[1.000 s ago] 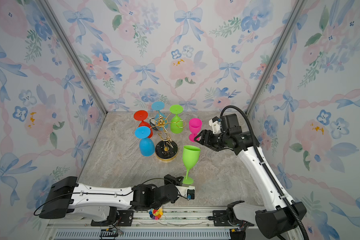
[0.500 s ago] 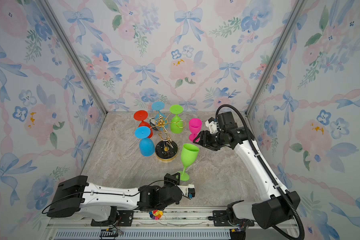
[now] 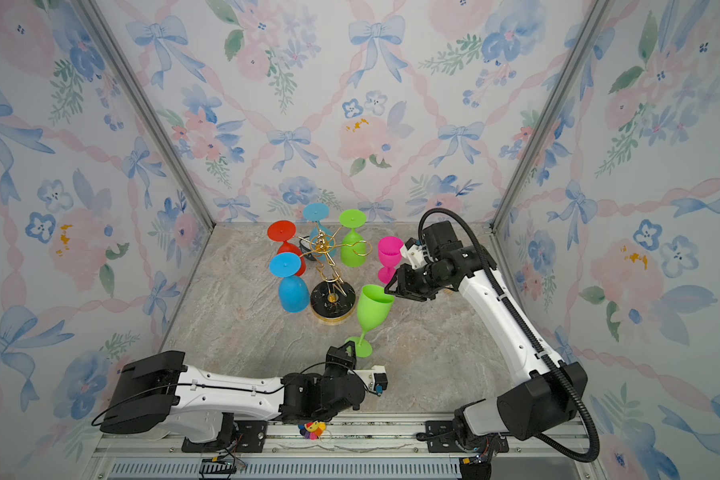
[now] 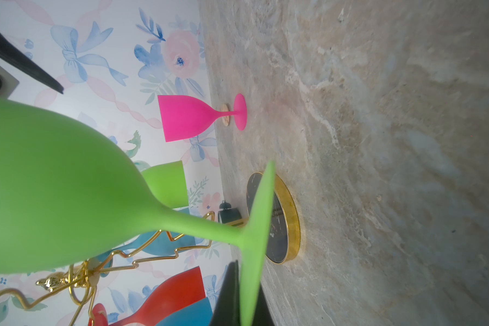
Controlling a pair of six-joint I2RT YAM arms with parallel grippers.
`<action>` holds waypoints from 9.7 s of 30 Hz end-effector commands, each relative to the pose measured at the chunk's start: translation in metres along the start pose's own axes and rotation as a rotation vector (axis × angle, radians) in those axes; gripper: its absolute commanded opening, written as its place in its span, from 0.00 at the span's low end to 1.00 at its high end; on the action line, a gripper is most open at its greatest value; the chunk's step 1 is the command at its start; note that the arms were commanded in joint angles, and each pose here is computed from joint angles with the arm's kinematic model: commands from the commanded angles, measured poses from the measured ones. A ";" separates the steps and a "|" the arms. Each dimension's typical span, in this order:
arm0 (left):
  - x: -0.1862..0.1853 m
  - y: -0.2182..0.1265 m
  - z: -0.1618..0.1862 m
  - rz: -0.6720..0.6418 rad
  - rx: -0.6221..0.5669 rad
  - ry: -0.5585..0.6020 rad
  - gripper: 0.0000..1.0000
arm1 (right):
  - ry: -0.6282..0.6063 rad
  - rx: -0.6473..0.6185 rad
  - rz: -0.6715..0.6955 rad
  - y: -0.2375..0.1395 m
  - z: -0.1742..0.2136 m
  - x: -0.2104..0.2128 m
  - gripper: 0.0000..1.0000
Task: Take the wine glass off the wine glass rack
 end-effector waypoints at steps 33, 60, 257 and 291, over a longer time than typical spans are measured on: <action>0.001 0.001 0.001 -0.048 0.043 -0.009 0.02 | -0.037 0.085 0.016 0.007 0.015 0.004 0.02; 0.035 -0.040 -0.007 0.160 -0.389 -0.574 0.88 | 0.037 -0.230 0.177 -0.035 -0.001 -0.041 0.00; 0.115 -0.080 0.212 0.447 -0.298 -2.153 0.83 | -0.303 -0.646 0.232 -0.016 -0.057 -0.014 0.77; 0.131 -0.009 0.272 0.484 -0.282 -2.398 0.53 | -0.402 -0.615 0.109 -0.003 -0.004 -0.009 0.81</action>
Point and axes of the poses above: each gripper's point midway between its finger pads, its own y axis out along the fingers, its own x axis along the line the jaws close on, z = x × y, the point moved 8 cm from there along -y, back along the fingers, and after that the axes turned 13 degrees about y, right-handed, at the moved point
